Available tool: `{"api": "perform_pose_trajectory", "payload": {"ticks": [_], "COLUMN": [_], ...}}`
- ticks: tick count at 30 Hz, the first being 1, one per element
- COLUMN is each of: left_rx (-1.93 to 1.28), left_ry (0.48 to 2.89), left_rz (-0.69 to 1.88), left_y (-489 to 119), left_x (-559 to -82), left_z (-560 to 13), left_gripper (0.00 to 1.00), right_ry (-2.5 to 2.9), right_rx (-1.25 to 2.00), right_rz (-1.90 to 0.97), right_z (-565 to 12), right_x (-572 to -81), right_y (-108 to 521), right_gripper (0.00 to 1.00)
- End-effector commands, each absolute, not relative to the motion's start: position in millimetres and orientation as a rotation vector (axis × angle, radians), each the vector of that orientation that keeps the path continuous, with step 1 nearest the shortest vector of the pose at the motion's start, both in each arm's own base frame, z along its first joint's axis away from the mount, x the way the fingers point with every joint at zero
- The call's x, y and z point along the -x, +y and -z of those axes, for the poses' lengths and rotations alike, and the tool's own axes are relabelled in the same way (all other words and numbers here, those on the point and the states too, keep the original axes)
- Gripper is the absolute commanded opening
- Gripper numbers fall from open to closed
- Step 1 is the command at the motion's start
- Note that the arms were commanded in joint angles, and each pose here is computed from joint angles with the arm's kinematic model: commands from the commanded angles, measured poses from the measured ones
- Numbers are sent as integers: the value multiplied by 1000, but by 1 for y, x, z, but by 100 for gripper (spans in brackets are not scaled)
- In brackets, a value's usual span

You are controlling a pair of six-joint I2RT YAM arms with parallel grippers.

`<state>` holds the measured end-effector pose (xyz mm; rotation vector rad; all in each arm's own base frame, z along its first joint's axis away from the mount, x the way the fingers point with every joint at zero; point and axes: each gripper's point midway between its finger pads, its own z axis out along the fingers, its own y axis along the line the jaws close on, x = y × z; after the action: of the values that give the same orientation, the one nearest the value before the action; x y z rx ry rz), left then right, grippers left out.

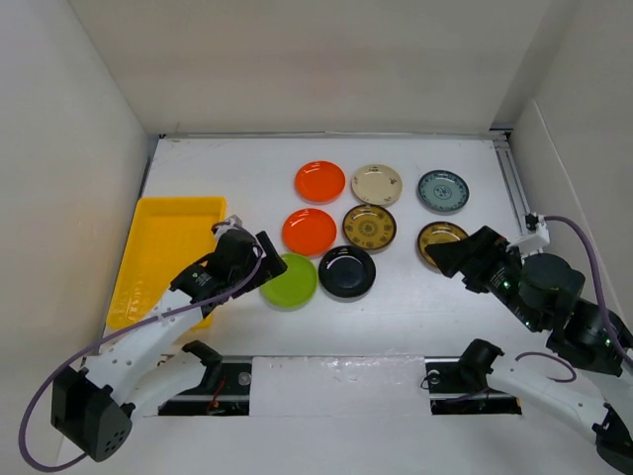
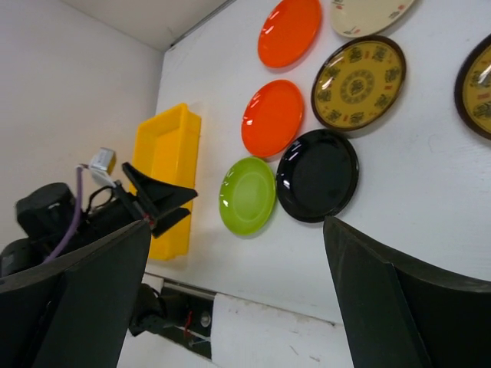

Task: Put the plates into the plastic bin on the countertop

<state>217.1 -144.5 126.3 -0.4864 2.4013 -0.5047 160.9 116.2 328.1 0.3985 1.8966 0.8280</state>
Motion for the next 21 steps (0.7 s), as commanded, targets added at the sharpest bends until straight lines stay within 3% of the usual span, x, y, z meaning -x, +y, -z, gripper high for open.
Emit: {"api": "perform_pose_trajectory", "payload": {"ticks": [1,11,16,20,21], "left_rx": [639,855,885,902,905], "left_ry": [2337,2408,2414,2407,2404], "left_rz": [622,466,394,366,344], "left_y": [-153,-129,-120,-116,-114], "left_x": [-220,-199,-196,-197,-198], "left_z": [-128,-56,-36,-27,-25], "left_gripper": [100,98,83,64,53], "right_ry": [1833,1798,1783,1783,1783], "right_rx": [-345,-304,-298,-298,-298], "right_rz": [-943,-1036,-1055,-1055,-1055], "right_z": [-347,-359,-363,-363,-363], "right_x": [-159,-155,-153,-153,-153], "right_y": [131,143,143,143,143], "right_gripper": [100,100,100,100,100]}}
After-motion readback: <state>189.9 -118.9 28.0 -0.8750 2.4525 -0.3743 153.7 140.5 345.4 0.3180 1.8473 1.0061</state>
